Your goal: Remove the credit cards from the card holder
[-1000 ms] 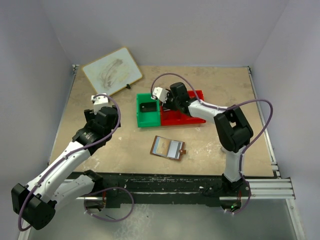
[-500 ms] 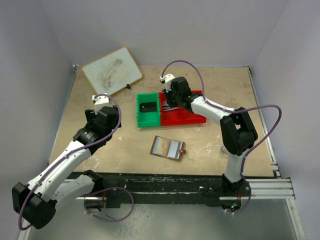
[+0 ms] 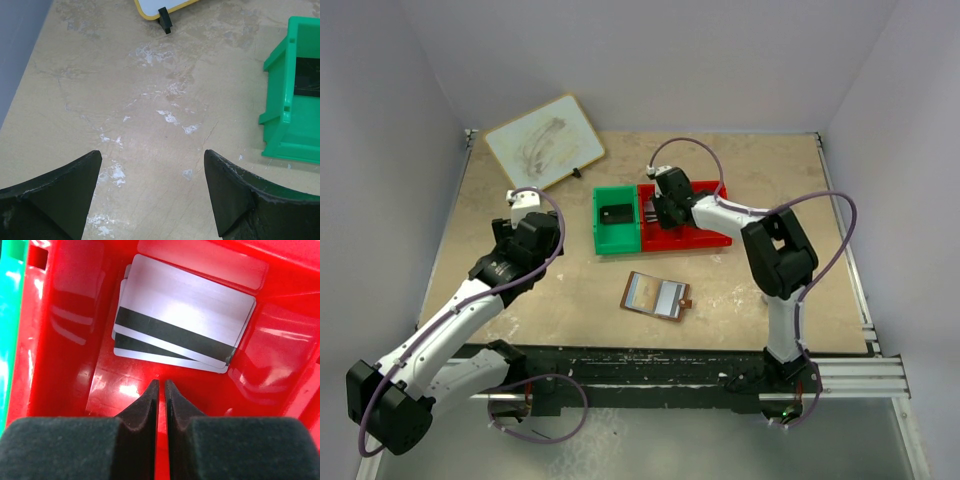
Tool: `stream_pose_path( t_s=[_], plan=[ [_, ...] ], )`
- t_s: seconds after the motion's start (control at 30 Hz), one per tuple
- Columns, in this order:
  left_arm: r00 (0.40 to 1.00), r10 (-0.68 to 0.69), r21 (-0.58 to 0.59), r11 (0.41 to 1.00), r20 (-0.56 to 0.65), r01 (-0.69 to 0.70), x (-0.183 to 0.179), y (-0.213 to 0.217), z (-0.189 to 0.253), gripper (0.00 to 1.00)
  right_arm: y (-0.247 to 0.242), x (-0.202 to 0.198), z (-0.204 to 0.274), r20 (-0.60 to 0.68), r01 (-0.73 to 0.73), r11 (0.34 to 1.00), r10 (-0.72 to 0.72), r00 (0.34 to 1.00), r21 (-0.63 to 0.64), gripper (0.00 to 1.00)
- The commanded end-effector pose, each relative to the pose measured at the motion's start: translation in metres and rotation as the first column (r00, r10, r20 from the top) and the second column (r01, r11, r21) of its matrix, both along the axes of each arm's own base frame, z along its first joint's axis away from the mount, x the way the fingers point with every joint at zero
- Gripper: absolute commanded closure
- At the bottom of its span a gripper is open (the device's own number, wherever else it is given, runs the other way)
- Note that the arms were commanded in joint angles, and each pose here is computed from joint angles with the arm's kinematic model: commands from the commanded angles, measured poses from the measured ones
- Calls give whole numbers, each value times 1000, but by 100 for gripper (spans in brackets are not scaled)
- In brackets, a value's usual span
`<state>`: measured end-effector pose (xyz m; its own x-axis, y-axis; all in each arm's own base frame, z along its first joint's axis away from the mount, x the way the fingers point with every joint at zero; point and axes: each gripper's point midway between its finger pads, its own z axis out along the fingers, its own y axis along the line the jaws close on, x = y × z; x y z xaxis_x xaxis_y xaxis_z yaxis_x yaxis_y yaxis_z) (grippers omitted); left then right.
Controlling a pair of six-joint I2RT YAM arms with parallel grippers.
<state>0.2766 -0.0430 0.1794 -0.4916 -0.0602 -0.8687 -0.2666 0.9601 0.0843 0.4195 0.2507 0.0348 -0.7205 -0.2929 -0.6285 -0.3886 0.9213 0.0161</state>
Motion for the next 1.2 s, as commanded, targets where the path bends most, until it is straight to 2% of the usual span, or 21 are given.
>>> stream_pose_path(
  t_s=[0.0, 0.37, 0.57, 0.73, 0.87, 1.07, 1.17],
  plan=[
    [1000, 9, 2, 1000, 28, -9, 4, 1, 6, 19, 11, 11, 13, 29, 48, 998, -49, 998, 37, 89],
    [1000, 11, 3, 1000, 24, -11, 5, 1, 5, 19, 8, 20, -7, 69, 178, 984, -176, 982, -19, 87],
    [1000, 10, 2, 1000, 27, -10, 5, 1, 6, 19, 10, 23, -2, 151, 242, 969, -232, 961, -50, 84],
    [1000, 8, 5, 1000, 23, -9, 4, 1, 5, 19, 16, 25, 4, 179, 264, 965, -260, 949, 3, 83],
    [1000, 8, 3, 1000, 22, -8, 4, 0, 5, 19, 23, 24, -4, 148, 267, 963, -271, 951, 44, 82],
    [1000, 9, 3, 1000, 23, -9, 4, 1, 5, 19, 25, 23, -10, 135, 287, 956, -293, 947, 65, 82],
    [1000, 8, 2, 1000, 23, -8, 5, 0, 5, 19, 20, 27, -8, 159, 302, 951, -308, 938, 66, 78]
  ],
)
